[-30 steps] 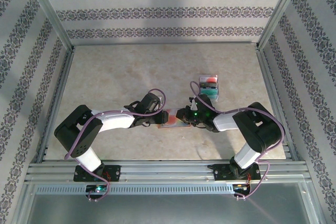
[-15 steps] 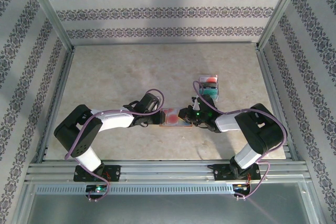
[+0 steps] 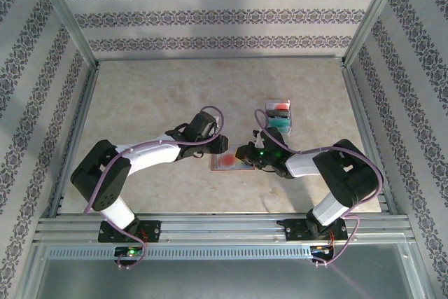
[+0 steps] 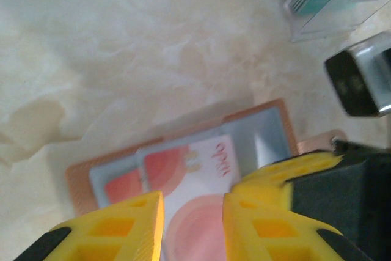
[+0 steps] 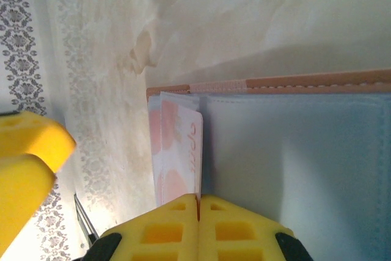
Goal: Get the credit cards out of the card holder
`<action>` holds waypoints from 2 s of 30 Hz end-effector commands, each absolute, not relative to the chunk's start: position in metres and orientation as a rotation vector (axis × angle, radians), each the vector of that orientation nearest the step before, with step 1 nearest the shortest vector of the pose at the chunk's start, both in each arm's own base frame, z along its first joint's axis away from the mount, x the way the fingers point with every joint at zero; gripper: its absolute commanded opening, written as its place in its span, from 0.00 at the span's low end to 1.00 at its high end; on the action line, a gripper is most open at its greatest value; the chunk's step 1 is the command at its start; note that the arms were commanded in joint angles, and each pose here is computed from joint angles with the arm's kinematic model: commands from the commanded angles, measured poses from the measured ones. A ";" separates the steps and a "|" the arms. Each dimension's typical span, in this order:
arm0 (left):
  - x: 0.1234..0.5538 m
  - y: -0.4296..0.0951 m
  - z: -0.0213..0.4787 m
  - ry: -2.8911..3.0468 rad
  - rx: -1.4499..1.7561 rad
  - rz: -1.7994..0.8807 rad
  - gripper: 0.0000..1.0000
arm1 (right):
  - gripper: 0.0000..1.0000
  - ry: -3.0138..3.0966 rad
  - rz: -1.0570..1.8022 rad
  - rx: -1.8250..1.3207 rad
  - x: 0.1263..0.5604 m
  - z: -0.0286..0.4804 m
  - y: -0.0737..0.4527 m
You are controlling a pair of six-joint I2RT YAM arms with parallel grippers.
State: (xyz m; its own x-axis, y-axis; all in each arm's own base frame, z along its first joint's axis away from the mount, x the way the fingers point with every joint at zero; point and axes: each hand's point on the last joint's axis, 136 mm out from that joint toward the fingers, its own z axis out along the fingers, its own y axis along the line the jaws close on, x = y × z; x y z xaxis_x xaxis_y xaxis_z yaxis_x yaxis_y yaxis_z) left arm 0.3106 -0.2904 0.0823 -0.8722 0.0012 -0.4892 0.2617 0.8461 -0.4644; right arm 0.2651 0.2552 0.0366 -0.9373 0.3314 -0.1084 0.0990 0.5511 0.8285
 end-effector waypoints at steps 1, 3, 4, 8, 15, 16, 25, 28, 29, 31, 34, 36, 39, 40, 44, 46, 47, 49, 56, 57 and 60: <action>0.302 -0.294 0.066 2.593 0.239 -0.733 0.32 | 0.02 2.529 1.317 0.369 0.268 0.034 0.259; 0.301 -0.296 0.060 2.603 0.243 -0.750 0.31 | 0.02 2.536 1.316 0.370 0.267 0.032 0.260; 0.300 -0.296 0.057 2.611 0.243 -0.750 0.31 | 0.02 2.540 1.315 0.373 0.266 0.031 0.259; 0.297 -0.298 0.045 2.642 0.257 -0.752 0.31 | 0.04 2.543 1.308 0.384 0.266 0.029 0.258; 0.289 -0.290 0.025 2.715 0.270 -0.700 0.27 | 0.12 2.521 1.323 0.406 0.268 0.032 0.254; 0.287 -0.288 0.023 2.723 0.274 -0.688 0.27 | 0.12 2.513 1.332 0.407 0.268 0.034 0.254; 0.282 -0.276 0.014 2.748 0.312 -0.613 0.27 | 0.12 2.453 1.413 0.419 0.273 0.048 0.255; 0.282 -0.274 0.014 2.750 0.314 -0.595 0.27 | 0.09 2.437 1.423 0.436 0.275 0.049 0.251; 0.282 -0.273 0.014 2.749 0.314 -0.592 0.27 | 0.08 2.428 1.429 0.438 0.276 0.050 0.250; 0.283 -0.272 0.014 2.751 0.317 -0.581 0.27 | 0.05 2.424 1.432 0.443 0.276 0.051 0.248; 0.283 -0.270 0.012 2.755 0.317 -0.568 0.27 | 0.01 2.418 1.434 0.447 0.275 0.052 0.245; 0.285 -0.269 0.012 2.756 0.314 -0.559 0.27 | 0.01 2.410 1.433 0.451 0.276 0.053 0.242; 0.285 -0.266 0.009 2.764 0.311 -0.550 0.27 | 0.01 2.407 1.427 0.458 0.275 0.052 0.239; 0.285 -0.266 0.009 2.764 0.313 -0.549 0.27 | 0.02 2.408 1.423 0.461 0.275 0.052 0.238; 0.285 -0.264 0.003 2.776 0.309 -0.540 0.25 | 0.02 2.415 1.411 0.468 0.272 0.049 0.235; 0.284 -0.264 0.002 2.779 0.311 -0.541 0.25 | 0.02 2.417 1.408 0.471 0.271 0.048 0.234; 0.284 -0.264 0.001 2.781 0.311 -0.538 0.25 | 0.04 2.417 1.407 0.469 0.271 0.047 0.234; 0.284 -0.264 0.001 2.778 0.311 -0.538 0.25 | 0.06 2.420 1.404 0.467 0.270 0.047 0.233; 0.288 -0.263 0.005 2.760 0.354 -0.514 0.25 | 0.08 2.416 1.410 0.460 0.270 0.048 0.234; 0.289 -0.264 0.005 2.756 0.363 -0.510 0.25 | 0.10 2.415 1.414 0.458 0.270 0.048 0.234; 0.291 -0.264 0.006 2.748 0.389 -0.497 0.25 | 0.14 2.413 1.425 0.447 0.270 0.050 0.235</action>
State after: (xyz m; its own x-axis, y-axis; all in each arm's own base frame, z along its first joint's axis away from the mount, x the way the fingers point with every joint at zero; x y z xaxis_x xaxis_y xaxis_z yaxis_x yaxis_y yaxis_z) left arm 0.2991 -0.2894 0.0319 -0.8921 0.1511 -0.4258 0.3336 0.8558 -0.3953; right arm 0.2656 0.2369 0.0394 -0.9098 0.4104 -0.0612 0.1559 0.4747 0.8662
